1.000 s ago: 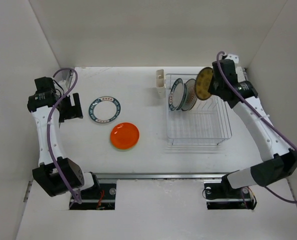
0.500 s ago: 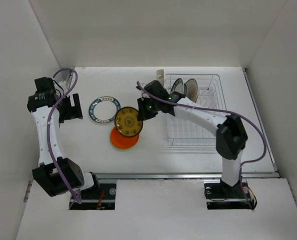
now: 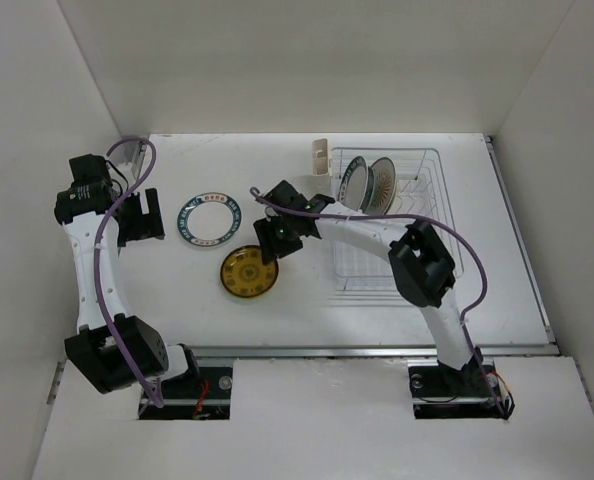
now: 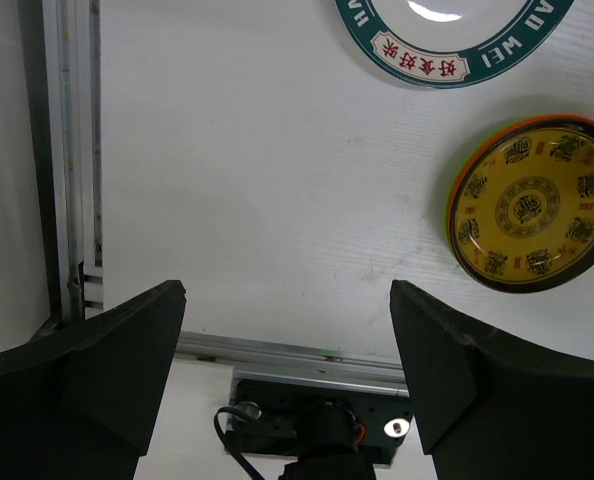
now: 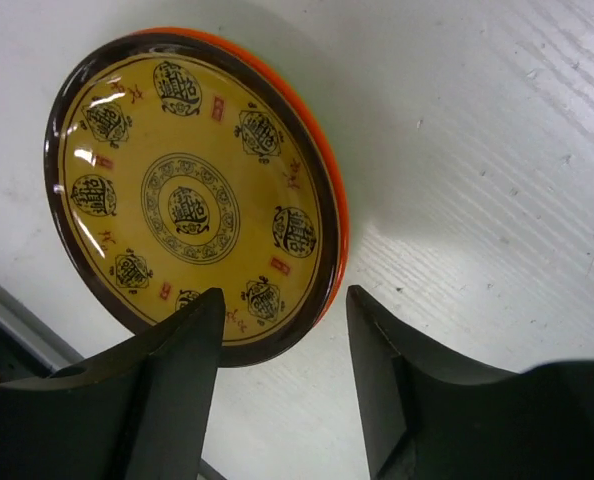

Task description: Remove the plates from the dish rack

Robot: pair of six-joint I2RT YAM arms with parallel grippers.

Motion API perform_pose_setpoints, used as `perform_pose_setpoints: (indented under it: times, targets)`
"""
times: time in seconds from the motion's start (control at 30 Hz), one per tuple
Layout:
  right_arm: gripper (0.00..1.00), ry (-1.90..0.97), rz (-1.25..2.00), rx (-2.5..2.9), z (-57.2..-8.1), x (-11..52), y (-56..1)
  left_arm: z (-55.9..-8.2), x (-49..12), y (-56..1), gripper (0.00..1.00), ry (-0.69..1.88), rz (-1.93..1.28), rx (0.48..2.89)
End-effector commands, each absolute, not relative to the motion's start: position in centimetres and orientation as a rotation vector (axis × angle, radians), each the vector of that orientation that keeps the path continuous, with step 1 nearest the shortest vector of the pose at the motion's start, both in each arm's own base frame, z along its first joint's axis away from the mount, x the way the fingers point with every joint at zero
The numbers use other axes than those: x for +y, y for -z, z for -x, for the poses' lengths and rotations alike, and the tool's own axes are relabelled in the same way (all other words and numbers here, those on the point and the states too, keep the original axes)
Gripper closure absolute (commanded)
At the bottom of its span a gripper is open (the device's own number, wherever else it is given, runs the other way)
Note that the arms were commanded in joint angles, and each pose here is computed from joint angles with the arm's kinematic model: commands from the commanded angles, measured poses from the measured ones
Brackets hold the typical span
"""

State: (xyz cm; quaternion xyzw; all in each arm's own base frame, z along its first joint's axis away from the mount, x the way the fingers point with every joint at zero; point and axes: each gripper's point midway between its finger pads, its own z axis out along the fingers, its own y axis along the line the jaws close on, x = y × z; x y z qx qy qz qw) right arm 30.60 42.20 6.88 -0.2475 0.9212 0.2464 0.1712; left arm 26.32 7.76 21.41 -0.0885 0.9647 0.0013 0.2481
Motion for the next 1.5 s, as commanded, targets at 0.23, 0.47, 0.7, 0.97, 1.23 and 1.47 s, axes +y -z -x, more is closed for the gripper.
perform_pose_setpoints:
  times: [0.23,0.47,0.7,0.97,1.23,1.47]
  targets:
    - [0.41,-0.531,0.691,2.517,-30.6,42.0,-10.5,-26.2,7.7,-22.5,0.19,-0.009,0.213,2.614]
    - [0.16,-0.557,0.453,2.273,-32.2,37.9,-23.0,-26.0,7.6,-22.2,0.19,-0.008,0.214,2.618]
    - [0.06,-0.418,-0.061,2.091,-37.2,22.1,-31.7,-26.1,7.3,-22.0,0.19,0.022,0.221,2.622]
    - [0.23,-0.217,-0.365,2.176,-41.0,10.3,-28.0,-26.1,7.3,-22.0,0.19,0.022,0.221,2.622]
    - [0.29,-0.275,-0.482,2.254,-44.1,7.3,-22.5,-26.3,7.3,-22.7,0.19,0.021,0.220,2.618]
    - [0.34,-0.302,-0.482,2.308,-45.3,7.7,-18.7,-26.2,7.5,-22.7,0.19,0.006,0.211,2.621]
